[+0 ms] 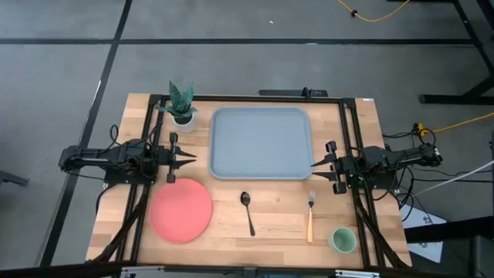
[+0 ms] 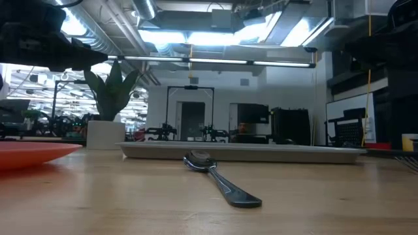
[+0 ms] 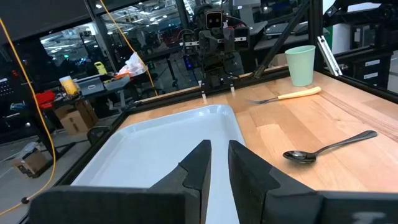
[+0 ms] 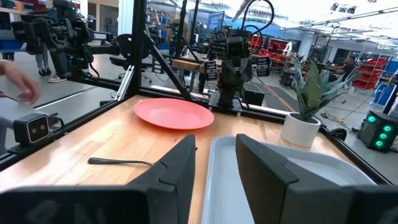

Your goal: Pick and place plate/cup/fork/spoon on tray

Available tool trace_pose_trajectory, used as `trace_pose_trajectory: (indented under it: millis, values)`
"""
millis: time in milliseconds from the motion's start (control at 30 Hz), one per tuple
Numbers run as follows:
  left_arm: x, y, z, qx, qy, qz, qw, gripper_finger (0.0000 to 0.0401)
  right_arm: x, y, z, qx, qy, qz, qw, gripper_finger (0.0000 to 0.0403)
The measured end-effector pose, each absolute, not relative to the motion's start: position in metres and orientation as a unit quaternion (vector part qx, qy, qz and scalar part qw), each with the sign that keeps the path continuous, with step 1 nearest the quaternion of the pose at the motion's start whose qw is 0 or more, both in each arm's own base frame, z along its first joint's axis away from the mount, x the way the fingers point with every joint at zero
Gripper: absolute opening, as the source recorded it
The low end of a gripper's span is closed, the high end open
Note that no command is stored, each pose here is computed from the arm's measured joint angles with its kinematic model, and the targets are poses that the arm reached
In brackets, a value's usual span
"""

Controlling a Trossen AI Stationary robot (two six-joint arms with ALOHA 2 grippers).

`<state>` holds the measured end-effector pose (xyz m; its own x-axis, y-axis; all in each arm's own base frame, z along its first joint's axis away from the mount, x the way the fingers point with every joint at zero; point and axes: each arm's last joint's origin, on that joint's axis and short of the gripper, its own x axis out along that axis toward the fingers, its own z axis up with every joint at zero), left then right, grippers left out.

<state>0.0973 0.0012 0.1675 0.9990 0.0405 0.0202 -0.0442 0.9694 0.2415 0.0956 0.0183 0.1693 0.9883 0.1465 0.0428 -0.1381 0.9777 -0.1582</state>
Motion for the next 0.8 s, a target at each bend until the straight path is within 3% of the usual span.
trace_pose_trajectory:
  millis: [233,367,567,667,800]
  values:
    - [0.097,0.001,0.168,0.122,-0.008,0.021,0.992,0.0049,0.096,0.018,0.170,-0.102,-0.033,0.070,0.992,0.0122]
    - [0.097,0.002,0.174,0.121,-0.041,0.031,0.991,0.0049,0.095,0.018,0.172,-0.049,-0.040,0.075,0.995,0.0122]
    - [0.096,-0.001,0.184,0.068,-0.095,-0.016,0.993,0.0049,0.092,0.018,0.193,0.007,-0.147,0.082,0.986,0.0122]
    - [0.095,-0.001,0.186,0.022,-0.109,-0.017,0.994,0.0049,0.082,0.021,0.217,0.031,-0.234,0.176,0.956,0.0122]
    - [0.095,-0.001,0.188,0.003,-0.115,-0.016,0.993,0.0049,0.058,0.027,0.268,-0.027,-0.297,0.349,0.888,0.0122]
